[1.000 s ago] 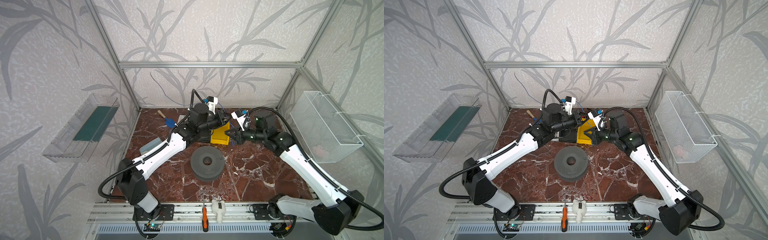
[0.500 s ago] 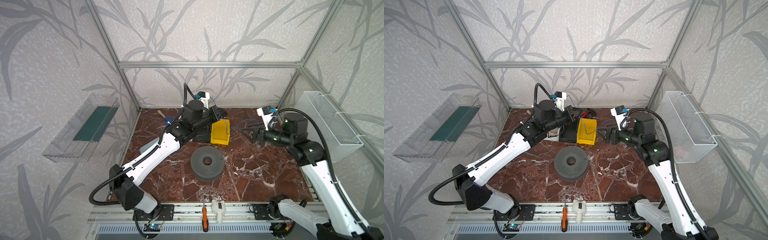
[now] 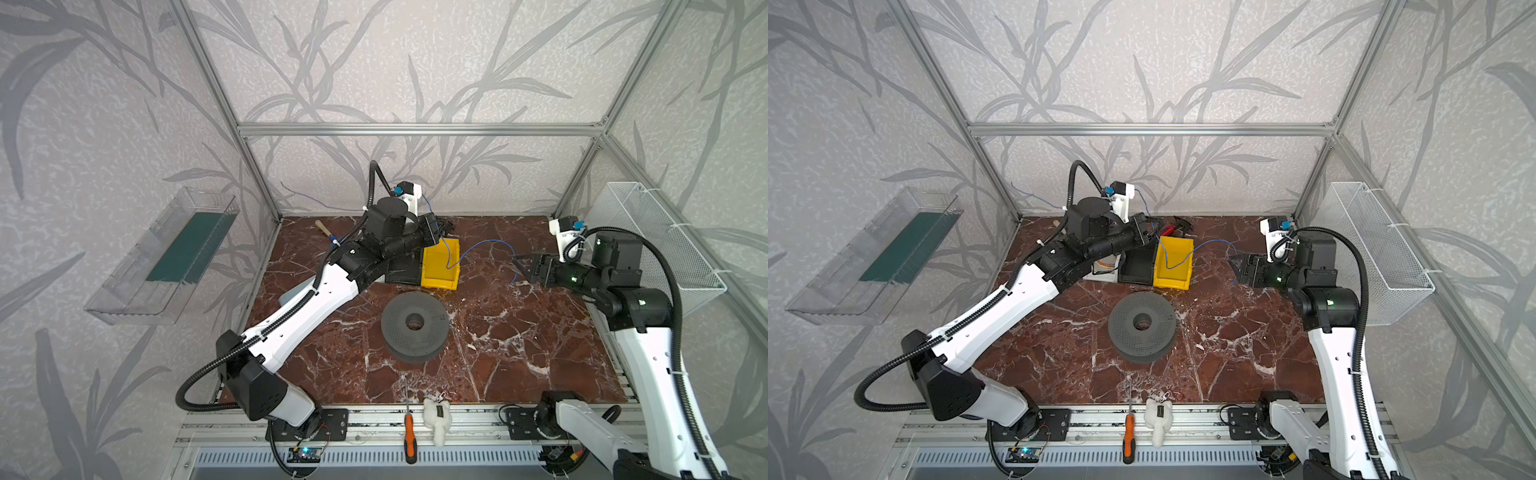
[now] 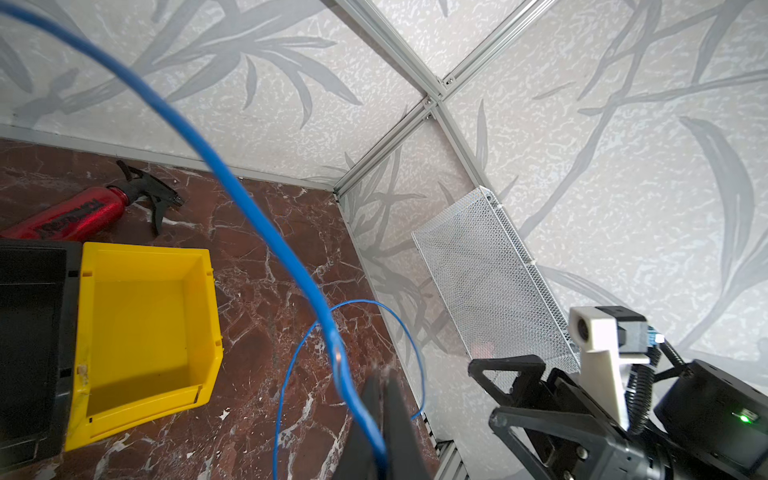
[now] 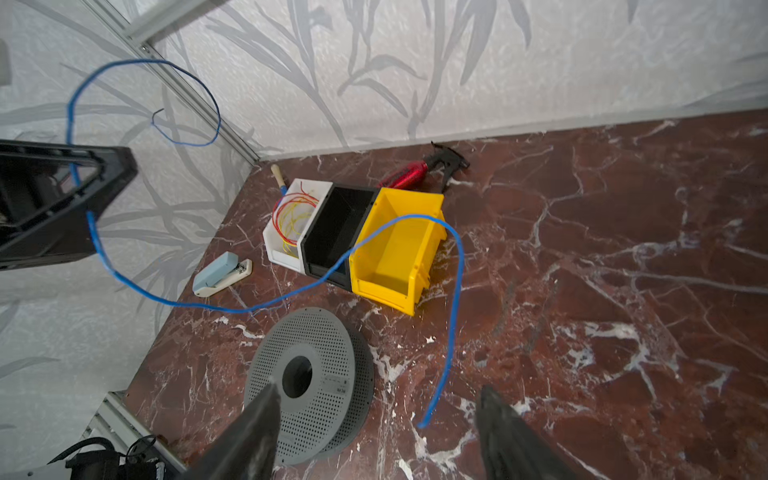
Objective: Wrap the cables
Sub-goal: 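Hold the cable up with the left gripper while the right gripper draws back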
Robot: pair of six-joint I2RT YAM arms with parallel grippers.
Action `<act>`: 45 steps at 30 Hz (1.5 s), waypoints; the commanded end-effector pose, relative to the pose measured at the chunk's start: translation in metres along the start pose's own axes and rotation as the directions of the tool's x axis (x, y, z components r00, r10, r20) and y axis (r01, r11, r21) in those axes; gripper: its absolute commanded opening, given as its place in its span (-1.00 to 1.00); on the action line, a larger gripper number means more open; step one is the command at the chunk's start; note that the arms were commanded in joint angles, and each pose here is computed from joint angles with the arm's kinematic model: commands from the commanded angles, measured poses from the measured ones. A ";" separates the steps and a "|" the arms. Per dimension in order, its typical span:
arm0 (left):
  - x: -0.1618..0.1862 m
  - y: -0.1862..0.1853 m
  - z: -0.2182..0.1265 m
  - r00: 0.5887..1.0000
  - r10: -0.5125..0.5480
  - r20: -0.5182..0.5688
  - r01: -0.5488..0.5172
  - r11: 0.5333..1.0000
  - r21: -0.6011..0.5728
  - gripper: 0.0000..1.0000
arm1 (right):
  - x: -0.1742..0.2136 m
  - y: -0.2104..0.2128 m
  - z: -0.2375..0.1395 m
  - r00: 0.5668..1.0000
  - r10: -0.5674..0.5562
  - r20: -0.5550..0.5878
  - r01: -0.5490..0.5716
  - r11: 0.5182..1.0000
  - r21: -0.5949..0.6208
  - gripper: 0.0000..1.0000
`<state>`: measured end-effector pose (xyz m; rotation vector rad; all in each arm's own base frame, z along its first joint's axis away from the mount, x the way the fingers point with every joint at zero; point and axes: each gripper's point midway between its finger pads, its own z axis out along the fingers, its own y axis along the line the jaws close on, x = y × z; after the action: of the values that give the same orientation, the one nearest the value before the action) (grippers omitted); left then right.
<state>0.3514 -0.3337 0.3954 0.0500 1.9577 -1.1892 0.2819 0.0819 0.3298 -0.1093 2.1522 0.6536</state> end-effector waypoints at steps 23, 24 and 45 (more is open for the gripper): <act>-0.021 -0.026 -0.037 0.995 0.075 0.066 -0.077 0.997 0.032 -1.00 | 0.037 -0.058 0.070 0.991 0.117 -0.066 -0.112 0.991 0.073 -1.00; -0.024 -0.025 -0.041 0.993 0.085 0.076 -0.086 0.996 0.012 -1.00 | 0.039 -0.073 0.072 0.991 0.115 -0.064 -0.105 0.983 0.151 -1.00; -0.078 0.005 -0.112 0.913 0.351 0.209 -0.253 0.887 -0.386 -1.00 | 0.079 -0.278 0.077 0.892 0.451 0.042 -0.382 0.699 0.604 -1.00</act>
<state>0.3316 -0.2736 0.3987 0.1350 2.0024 -0.7252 0.3720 -0.0512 0.1284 0.5317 2.4266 0.3980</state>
